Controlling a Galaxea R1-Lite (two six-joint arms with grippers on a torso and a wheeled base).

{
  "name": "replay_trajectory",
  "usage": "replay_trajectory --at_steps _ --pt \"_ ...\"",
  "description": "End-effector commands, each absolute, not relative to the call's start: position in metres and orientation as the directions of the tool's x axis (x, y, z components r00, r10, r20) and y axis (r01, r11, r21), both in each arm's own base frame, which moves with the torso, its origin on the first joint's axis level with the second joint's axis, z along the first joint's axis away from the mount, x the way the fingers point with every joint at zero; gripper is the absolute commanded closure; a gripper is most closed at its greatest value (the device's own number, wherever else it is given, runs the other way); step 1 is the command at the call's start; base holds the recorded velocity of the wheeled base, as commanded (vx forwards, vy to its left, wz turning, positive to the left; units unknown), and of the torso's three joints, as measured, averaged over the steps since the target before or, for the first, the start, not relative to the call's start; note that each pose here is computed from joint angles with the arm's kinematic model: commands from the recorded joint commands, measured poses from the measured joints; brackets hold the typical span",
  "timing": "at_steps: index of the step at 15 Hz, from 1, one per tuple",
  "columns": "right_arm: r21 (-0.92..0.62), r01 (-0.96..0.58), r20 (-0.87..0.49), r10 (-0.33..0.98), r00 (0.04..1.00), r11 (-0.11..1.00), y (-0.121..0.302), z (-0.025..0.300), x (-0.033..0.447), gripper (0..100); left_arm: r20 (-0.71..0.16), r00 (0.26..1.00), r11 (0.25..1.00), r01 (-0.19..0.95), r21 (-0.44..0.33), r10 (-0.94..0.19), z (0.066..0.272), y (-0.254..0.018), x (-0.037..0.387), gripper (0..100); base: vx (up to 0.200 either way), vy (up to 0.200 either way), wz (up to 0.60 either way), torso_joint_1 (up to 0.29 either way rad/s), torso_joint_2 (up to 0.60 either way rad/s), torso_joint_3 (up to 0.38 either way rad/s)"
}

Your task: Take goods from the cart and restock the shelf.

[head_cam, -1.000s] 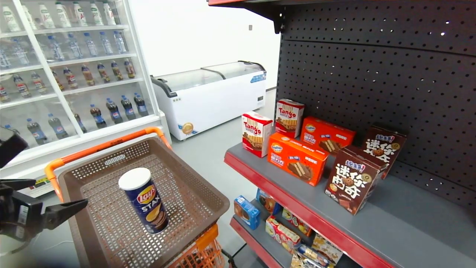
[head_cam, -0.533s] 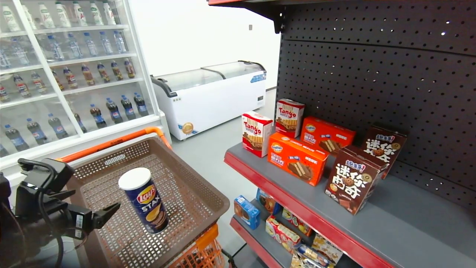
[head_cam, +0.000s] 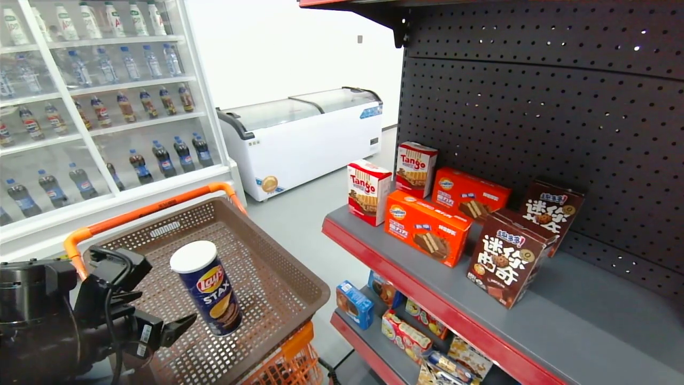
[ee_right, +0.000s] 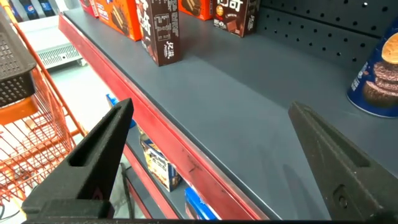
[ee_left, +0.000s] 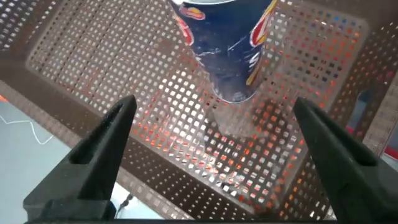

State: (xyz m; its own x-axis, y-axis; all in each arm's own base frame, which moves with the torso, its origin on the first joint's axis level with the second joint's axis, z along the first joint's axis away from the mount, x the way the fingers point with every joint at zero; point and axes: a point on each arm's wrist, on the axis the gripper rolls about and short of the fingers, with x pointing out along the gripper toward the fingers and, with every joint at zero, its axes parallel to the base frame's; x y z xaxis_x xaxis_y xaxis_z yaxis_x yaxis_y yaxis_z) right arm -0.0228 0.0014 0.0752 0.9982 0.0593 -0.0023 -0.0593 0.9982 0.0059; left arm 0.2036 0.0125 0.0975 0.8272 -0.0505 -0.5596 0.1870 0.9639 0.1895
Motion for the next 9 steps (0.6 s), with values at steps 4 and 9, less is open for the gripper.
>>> replay_trajectory --at_steps 4,9 --pt "0.006 -0.06 -0.003 0.06 0.998 0.998 0.001 0.075 -0.023 0 -0.574 0.815 0.961 0.216 0.172 -0.08 0.088 0.007 0.225 0 0.0 0.0 0.0 0.0 0.0 0.0" --pt "0.006 -0.06 -0.003 0.06 0.998 0.998 0.001 0.075 -0.023 0 -0.542 0.837 0.959 0.212 0.186 -0.08 0.082 0.008 0.25 0 0.0 0.0 0.0 0.0 0.0 0.0"
